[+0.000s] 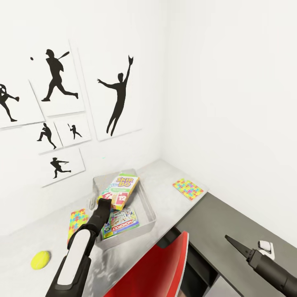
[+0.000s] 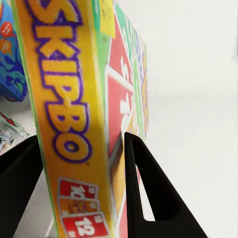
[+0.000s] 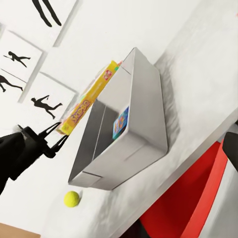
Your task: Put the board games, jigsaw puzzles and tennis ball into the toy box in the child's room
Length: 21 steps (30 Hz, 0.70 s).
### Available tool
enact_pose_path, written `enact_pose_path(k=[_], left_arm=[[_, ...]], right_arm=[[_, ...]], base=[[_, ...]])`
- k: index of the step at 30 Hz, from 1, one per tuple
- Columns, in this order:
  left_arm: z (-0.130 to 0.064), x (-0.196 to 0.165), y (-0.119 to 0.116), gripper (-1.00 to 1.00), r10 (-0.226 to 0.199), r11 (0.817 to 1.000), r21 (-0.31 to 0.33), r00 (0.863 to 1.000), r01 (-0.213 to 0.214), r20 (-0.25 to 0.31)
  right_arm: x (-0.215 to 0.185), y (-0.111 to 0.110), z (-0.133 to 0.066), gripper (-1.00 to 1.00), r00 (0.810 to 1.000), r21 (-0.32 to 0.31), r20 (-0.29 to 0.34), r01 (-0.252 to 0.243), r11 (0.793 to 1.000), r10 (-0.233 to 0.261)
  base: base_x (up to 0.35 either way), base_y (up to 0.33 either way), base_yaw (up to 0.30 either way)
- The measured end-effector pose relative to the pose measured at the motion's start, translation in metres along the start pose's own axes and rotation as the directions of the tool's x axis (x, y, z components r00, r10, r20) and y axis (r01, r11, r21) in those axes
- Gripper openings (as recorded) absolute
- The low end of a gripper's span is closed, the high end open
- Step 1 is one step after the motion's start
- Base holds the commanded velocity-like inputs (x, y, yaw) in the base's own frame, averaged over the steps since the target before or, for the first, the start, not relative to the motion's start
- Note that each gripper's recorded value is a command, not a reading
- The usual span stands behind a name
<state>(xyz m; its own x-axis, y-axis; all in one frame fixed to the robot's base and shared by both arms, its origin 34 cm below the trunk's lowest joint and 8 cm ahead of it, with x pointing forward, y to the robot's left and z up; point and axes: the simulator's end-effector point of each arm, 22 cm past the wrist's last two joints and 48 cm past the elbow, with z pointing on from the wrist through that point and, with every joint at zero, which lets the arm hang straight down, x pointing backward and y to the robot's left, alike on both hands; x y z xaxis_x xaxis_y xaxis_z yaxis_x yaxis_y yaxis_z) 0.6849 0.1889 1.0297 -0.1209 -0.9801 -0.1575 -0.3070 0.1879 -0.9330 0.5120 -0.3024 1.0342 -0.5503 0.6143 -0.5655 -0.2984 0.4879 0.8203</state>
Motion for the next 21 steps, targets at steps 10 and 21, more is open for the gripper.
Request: enact_pose_path(k=[10, 21], left_arm=[[-0.009, -0.008, 0.026, -1.0, -0.024, 0.998, -0.063, 0.997, 0.028, 0.067], [-0.011, 0.0, 0.031, -1.0, -0.025, 0.994, -0.1, 0.996, 0.034, 0.089]], right_arm=[[0.0, 0.001, 0.001, 1.0, 1.0, -0.002, 0.003, 0.01, 1.0, -0.01], [-0.001, 0.001, 0.0, 1.0, 1.0, -0.003, 0.006, 0.012, 1.0, -0.012]], base=[[0.0, 0.0, 0.0], [0.0, 0.0, 0.0]])
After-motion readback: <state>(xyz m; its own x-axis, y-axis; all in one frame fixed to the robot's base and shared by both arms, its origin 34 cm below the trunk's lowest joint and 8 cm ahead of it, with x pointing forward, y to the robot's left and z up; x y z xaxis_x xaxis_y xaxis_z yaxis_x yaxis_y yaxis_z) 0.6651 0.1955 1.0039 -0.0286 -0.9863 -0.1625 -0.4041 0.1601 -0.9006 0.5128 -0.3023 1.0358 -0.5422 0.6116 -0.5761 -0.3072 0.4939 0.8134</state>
